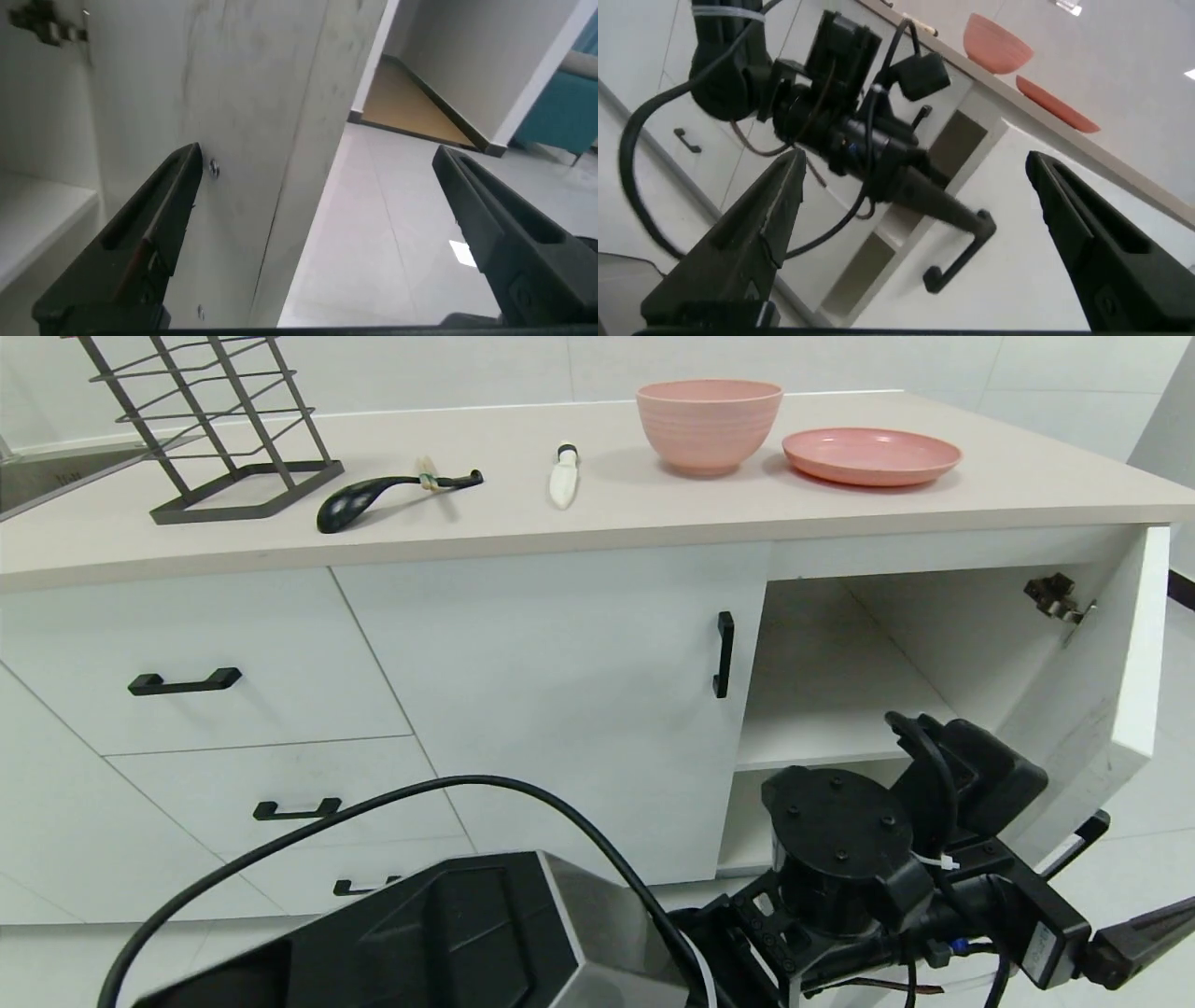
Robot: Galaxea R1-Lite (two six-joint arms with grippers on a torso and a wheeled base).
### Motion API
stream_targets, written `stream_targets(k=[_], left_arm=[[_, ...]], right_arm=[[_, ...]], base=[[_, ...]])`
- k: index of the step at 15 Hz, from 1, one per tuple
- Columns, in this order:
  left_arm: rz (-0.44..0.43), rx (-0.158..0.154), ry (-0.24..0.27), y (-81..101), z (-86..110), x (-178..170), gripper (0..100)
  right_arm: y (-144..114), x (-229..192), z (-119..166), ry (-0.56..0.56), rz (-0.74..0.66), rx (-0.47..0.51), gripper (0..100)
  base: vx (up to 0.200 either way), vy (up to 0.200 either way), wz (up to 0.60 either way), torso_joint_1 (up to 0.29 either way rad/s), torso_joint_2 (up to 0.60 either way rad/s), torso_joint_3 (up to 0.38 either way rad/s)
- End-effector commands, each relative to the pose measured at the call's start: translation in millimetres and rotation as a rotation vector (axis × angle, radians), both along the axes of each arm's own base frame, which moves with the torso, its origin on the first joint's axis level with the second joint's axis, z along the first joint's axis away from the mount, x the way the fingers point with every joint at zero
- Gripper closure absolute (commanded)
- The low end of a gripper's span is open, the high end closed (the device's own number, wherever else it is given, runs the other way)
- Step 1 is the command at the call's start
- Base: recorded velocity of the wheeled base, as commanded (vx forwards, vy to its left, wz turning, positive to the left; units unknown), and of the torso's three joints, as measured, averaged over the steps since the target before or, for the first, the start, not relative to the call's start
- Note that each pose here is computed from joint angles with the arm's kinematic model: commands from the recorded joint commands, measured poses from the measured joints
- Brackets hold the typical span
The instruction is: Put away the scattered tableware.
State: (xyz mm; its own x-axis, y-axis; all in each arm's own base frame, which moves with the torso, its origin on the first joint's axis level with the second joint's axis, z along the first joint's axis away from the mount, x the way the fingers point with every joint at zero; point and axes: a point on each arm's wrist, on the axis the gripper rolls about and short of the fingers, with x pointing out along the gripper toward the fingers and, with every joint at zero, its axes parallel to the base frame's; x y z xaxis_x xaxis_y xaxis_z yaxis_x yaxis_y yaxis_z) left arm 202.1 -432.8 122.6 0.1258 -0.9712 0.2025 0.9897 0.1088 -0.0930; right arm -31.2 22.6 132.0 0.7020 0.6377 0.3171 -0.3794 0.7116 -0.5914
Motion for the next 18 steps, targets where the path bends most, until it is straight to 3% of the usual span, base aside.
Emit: stream_targets(k=[1,2,8,12,14,16,18], left_arm=[[-0.010,0.015,0.007,-5.8,-10.9,-3,0],[-0.032,-0.005,0.001,-16.0,-12.3,-11,0],[-0.084,-0.023,-0.007,-42.8,-33.7,-27,0],[-0.155,-0.094,-0.043,-74.1,-38.9,-42,0],[-0.190,-0.130,-0.057,-93.9,-35.8,-53,0],[-0.224,-0.096,-0.042,-104.0,-47.3,-68,0],[-0.293,-0.114,-0.057,-108.2,-52.3,-87,0]], right_arm=[[0,1,0,0.004,0.000,0.001,0],[0,0,2,-0.010,-0.001,-0.003,0],[-2,0,2,-0.008,0.010,0.020,0],[-2,-4,19,-0.073,0.023,0.008,0],[-2,-10,55,-0.155,0.022,-0.002,0],[-1,-15,87,-0.254,0.020,-0.014,0],[0,-18,116,-0.344,0.015,-0.025,0]], base=[[0.000,0.000,0.00,0.000,0.00,0.000],[0.000,0.000,0.00,0.000,0.00,0.000],[0.000,0.000,0.00,0.000,0.00,0.000],[0.000,0.000,0.00,0.000,0.00,0.000],[0.000,0.000,0.00,0.000,0.00,0.000],[0.000,0.000,0.00,0.000,0.00,0.000],[0.000,0.000,0.00,0.000,0.00,0.000]])
